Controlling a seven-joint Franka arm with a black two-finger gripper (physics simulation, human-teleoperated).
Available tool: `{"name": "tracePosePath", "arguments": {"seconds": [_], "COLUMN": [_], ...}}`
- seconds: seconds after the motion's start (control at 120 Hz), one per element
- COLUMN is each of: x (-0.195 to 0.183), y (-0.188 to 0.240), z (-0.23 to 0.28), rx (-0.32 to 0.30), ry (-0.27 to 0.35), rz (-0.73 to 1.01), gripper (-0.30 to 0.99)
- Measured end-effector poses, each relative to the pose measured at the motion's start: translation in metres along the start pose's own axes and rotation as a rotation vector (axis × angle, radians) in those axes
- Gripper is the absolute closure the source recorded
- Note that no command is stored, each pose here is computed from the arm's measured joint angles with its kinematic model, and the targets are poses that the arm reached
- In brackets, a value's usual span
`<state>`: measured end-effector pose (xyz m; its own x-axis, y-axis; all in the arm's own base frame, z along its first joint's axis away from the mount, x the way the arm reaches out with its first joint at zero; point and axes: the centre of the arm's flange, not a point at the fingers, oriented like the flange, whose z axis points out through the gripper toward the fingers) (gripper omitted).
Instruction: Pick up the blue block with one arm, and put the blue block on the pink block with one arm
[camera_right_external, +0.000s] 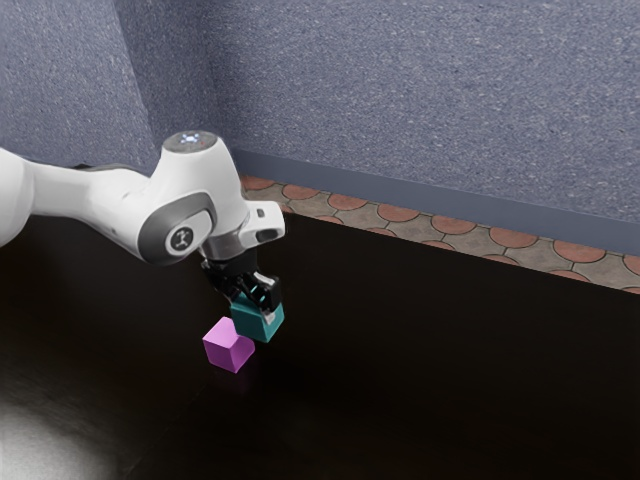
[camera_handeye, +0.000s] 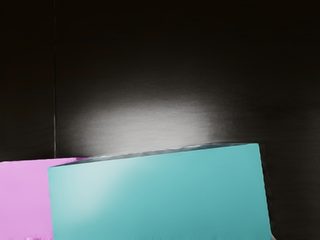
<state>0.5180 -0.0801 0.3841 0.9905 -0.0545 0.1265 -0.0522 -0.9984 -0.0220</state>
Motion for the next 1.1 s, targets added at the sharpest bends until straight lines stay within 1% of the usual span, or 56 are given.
{"name": "tracePosePath", "arguments": {"seconds": [0.192,0.475,0.65,0.883,1.1], "x": [-0.008,-0.011,-0.011,-0.011,-0.011], "y": [-0.007,-0.039,-0.050,-0.060,-0.060], "z": [-0.005,-0.003,-0.001,0.000,0.003], "rx": [0.011,0.035,0.050,0.067,0.078], "ry": [-0.002,-0.015,-0.023,-0.027,-0.034], "rz": [0.018,-0.019,-0.028,-0.029,-0.020], "gripper": [0.34,0.34,0.34,0.34,0.34]}}
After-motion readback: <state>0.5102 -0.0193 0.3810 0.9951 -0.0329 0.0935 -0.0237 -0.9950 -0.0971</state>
